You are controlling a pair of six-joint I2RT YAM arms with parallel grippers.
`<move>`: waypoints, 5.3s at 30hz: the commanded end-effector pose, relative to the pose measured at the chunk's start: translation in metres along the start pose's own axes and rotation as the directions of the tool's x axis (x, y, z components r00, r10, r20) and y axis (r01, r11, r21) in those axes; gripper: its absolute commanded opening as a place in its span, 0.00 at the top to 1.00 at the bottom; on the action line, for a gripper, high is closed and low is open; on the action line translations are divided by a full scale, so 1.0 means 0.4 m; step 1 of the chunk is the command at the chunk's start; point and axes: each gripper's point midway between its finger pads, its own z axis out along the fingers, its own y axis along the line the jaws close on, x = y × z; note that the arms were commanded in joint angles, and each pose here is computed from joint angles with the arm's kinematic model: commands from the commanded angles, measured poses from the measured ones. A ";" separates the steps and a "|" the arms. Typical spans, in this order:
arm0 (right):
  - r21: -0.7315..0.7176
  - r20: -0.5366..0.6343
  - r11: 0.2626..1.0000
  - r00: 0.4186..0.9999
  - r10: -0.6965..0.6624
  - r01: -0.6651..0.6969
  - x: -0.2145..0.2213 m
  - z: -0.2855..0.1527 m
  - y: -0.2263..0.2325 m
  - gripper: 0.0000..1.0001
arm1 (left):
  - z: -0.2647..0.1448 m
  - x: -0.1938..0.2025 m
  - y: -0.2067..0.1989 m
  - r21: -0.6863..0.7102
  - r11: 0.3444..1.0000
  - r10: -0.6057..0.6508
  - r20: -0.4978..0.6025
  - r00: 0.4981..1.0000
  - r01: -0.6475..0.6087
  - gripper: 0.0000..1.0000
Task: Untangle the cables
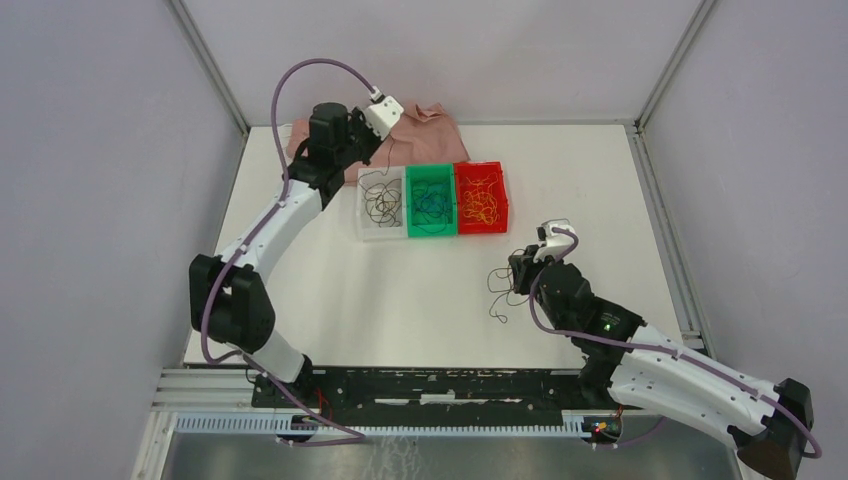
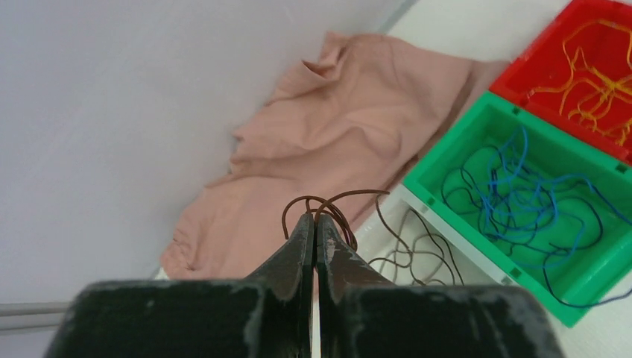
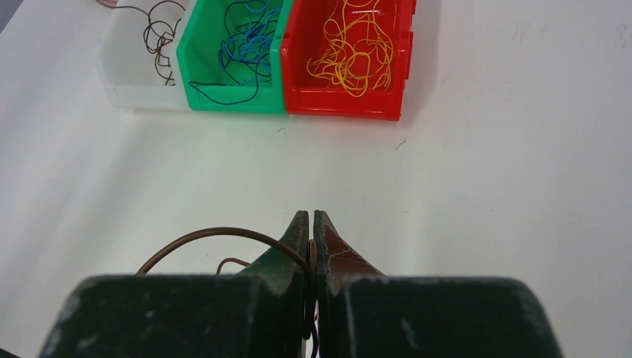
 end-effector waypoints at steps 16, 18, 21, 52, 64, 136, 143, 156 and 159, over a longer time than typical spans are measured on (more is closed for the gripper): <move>0.032 0.048 0.999 0.999 0.012 -0.014 -0.052 -0.007 -0.008 1.00 | 0.082 0.395 -0.272 0.231 0.971 0.041 -0.394 0.918 0.056 0.77; 0.029 0.043 1.000 0.999 0.005 -0.006 -0.056 -0.006 -0.003 1.00 | 0.083 0.408 -0.269 0.243 0.969 0.063 -0.426 0.903 0.047 0.60; 0.019 0.036 1.000 0.999 -0.011 0.011 -0.065 -0.004 0.007 1.00 | 0.077 0.371 -0.235 0.242 0.970 0.065 -0.417 0.907 0.041 0.41; -0.235 -0.180 0.902 0.928 0.325 -0.362 -0.166 0.190 0.428 1.00 | -0.379 -0.057 -0.537 0.770 0.542 -0.319 -0.181 0.930 0.335 0.01; -0.331 -0.227 0.846 0.905 0.359 -0.419 -0.174 0.185 0.520 1.00 | -0.390 -0.009 -0.566 0.792 0.515 -0.273 -0.211 0.938 0.328 0.10; -0.128 -0.111 0.950 0.956 0.273 -0.286 -0.153 0.042 0.143 0.40 | -0.031 0.179 -0.085 0.186 0.968 -0.107 -0.294 0.950 0.167 0.13; 0.015 -0.066 0.988 0.986 0.156 -0.155 -0.145 0.072 0.056 0.02 | -0.126 0.095 -0.007 0.129 0.868 -0.456 -0.172 0.873 0.479 0.01; 0.741 0.187 0.671 0.949 -0.255 0.034 -0.160 -0.011 -0.386 0.00 | -0.268 0.431 -0.145 -0.038 0.808 -0.589 -0.064 0.805 0.588 0.01; 0.801 0.164 0.599 0.962 -0.218 -0.001 -0.127 -0.009 -0.463 0.00 | -0.268 0.469 -0.163 -0.065 0.803 -0.594 -0.005 0.805 0.592 0.01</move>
